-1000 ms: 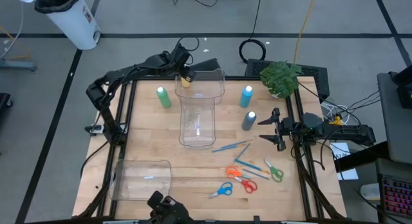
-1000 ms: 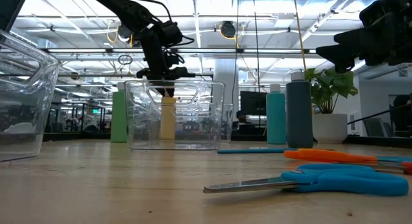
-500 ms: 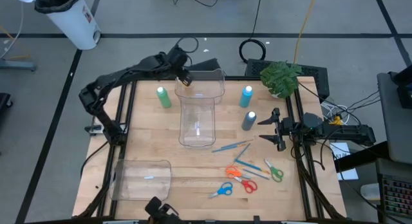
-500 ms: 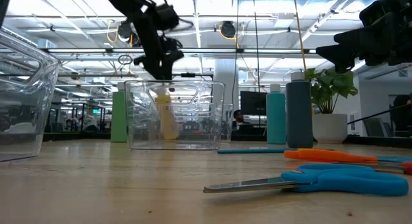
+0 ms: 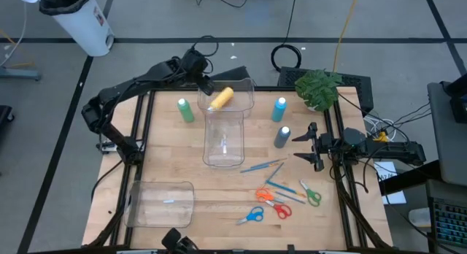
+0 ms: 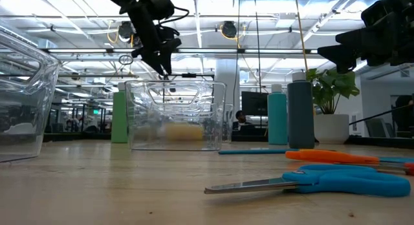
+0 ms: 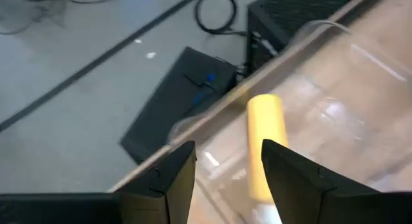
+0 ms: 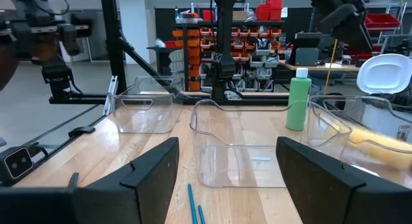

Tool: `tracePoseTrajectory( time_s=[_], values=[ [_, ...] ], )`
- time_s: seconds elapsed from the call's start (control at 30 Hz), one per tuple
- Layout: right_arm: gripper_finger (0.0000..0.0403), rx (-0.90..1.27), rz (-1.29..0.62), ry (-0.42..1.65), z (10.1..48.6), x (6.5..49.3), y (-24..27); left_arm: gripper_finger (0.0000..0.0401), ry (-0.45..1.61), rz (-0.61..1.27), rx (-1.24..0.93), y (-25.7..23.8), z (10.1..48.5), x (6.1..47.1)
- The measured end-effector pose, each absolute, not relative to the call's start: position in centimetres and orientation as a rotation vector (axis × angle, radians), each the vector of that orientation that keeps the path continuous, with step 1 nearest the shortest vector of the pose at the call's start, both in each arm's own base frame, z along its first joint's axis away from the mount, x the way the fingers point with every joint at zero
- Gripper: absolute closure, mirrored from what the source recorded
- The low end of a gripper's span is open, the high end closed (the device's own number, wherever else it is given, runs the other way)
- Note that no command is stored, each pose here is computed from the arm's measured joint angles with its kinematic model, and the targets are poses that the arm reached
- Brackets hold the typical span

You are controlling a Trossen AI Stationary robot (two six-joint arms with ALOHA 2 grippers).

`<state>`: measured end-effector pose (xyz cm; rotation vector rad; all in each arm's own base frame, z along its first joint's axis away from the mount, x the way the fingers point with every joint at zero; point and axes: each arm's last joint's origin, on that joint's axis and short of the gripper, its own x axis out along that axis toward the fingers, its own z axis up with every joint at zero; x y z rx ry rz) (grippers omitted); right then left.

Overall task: Pick & Place Paint Supplies
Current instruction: Put the yellow paint bottle into the top transparent bin

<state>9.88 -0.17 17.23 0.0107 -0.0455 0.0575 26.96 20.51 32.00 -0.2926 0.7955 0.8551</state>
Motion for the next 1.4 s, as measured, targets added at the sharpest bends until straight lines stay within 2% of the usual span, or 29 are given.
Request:
tracePoseTrajectory(
  time_s=[0.1,0.23,0.37,0.47,0.6,0.93,1.4],
  values=[
    [0.0151,0.011,0.058,-0.046,17.2,9.9,-0.2,0.0186,0.793,0.82,-0.299,20.0,32.0,27.4],
    [0.0151,0.011,0.058,-0.045,17.2,9.9,-0.2,0.0135,0.8,0.758,-0.324,19.1,31.8,28.0],
    [0.0151,0.011,0.058,-0.045,17.2,9.9,-0.2,0.009,0.866,0.705,-0.278,18.6,30.5,29.3],
    [0.0151,0.011,0.058,-0.046,17.2,9.9,-0.2,0.0073,0.906,0.673,-0.278,19.1,28.9,30.3],
    [0.0151,0.011,0.058,-0.046,17.2,9.9,-0.2,0.0071,0.982,0.61,-0.271,20.3,26.0,31.4],
    [0.0151,0.011,0.058,-0.046,17.2,9.9,-0.2,0.0103,1.056,0.446,-0.249,22.3,21.0,33.2],
    [0.0151,0.011,0.058,-0.046,17.2,9.9,-0.2,0.0105,1.097,0.383,-0.239,24.1,18.1,33.1]
  ],
)
